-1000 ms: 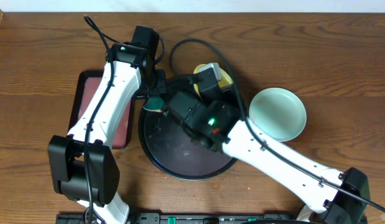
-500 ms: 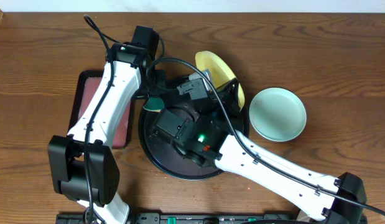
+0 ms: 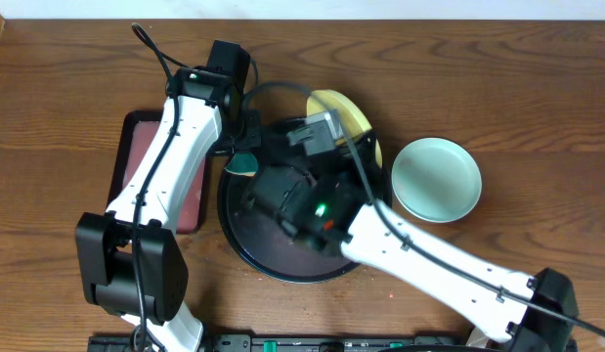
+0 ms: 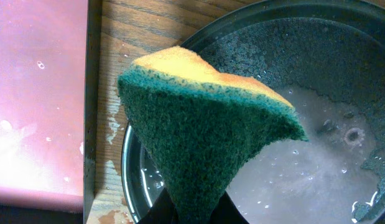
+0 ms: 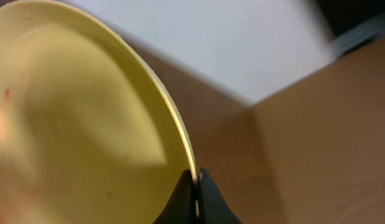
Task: Clean dirty plates on tray and stack at the side
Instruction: 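Lift the yellow plate with the right gripper and carry it right, then place the yellow plate on top of the green stack and release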
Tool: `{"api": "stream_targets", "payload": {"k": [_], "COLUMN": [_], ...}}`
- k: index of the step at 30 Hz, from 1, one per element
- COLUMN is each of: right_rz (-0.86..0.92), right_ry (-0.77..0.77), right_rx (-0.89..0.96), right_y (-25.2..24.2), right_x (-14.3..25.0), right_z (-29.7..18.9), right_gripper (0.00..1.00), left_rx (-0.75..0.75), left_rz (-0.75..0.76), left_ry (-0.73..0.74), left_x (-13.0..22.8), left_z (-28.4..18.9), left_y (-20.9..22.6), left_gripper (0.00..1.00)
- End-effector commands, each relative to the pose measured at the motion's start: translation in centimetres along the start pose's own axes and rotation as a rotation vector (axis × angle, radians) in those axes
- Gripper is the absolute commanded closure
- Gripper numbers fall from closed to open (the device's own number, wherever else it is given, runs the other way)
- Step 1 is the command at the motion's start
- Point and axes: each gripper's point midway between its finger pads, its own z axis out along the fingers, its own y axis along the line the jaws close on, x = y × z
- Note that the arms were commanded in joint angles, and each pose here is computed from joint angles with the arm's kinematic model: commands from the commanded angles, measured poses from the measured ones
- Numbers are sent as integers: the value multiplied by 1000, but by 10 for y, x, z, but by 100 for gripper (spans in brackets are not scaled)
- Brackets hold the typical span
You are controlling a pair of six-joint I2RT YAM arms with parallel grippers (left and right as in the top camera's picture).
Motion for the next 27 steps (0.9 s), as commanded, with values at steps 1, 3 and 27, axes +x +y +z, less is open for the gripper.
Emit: {"api": "stream_targets", "payload": {"k": [1,3,27], "right_rz": [72,93,541], "right_ry": [245,338,701], "right_rx": [-203,-279,-970], "right_y": [24,35,-3], "right_x": [44,59,108], "right_z": [21,29,138], "right_gripper": [99,99,99], "left_rx": [-19,-19,-19], "left_rz": [-5,-5,-5], "left_ry": [4,4,4], "left_x": [1,1,1], "left_z": [2,2,2], "left_y": [4,4,4], "left_gripper": [92,92,92]}}
